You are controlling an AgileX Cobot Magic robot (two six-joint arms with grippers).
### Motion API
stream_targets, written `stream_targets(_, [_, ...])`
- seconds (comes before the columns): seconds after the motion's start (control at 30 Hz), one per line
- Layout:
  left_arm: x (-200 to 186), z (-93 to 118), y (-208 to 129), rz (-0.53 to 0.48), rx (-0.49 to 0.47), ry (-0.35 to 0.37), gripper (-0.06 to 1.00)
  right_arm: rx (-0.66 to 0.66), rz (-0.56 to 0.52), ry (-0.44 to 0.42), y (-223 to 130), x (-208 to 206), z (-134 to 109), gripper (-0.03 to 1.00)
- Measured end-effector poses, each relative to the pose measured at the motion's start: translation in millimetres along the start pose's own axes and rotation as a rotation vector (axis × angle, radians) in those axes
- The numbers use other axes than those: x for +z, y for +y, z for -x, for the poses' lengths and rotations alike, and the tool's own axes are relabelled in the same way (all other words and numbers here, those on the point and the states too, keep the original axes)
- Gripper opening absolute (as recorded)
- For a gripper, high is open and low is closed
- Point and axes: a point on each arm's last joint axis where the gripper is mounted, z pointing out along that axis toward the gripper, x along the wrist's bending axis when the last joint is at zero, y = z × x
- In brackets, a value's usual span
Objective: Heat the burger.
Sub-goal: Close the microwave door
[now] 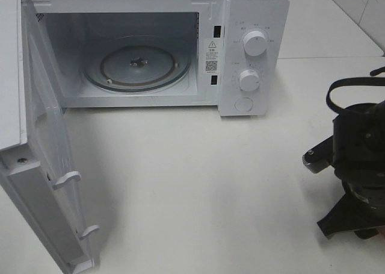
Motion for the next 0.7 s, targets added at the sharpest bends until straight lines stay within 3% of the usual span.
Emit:
stream_targets(0.03, [0, 0, 0, 0.0, 0.0, 0.0, 0.99, 0.02, 0.023, 0.019, -1, -7, 5, 0.54])
stream_targets(0.27, [0, 0, 0, 0.0, 0.0, 0.0, 0.99, 0.063, 0.088, 0.13, -8, -35, 20, 0.58])
stream_targets(0.4, [0, 0, 0, 0.0, 0.0, 0.0, 0.99, 0.059, 0.167, 0.275, -19, -61, 31, 0.6])
stream_targets(0.5, [0, 0, 0, 0.0, 0.0, 0.0, 0.99, 0.049, 0.206, 0.328, -25, -71, 37, 0.62])
stream_targets(0.53, [0, 0, 0, 0.0, 0.0, 0.0, 0.99, 0.034, 0.26, 0.384, -32, -83, 43, 0.63])
stream_targets(0.7, [0, 0, 0, 0.0, 0.0, 0.0, 0.99, -0.007, 0.371, 0.492, -51, -104, 56, 0.75])
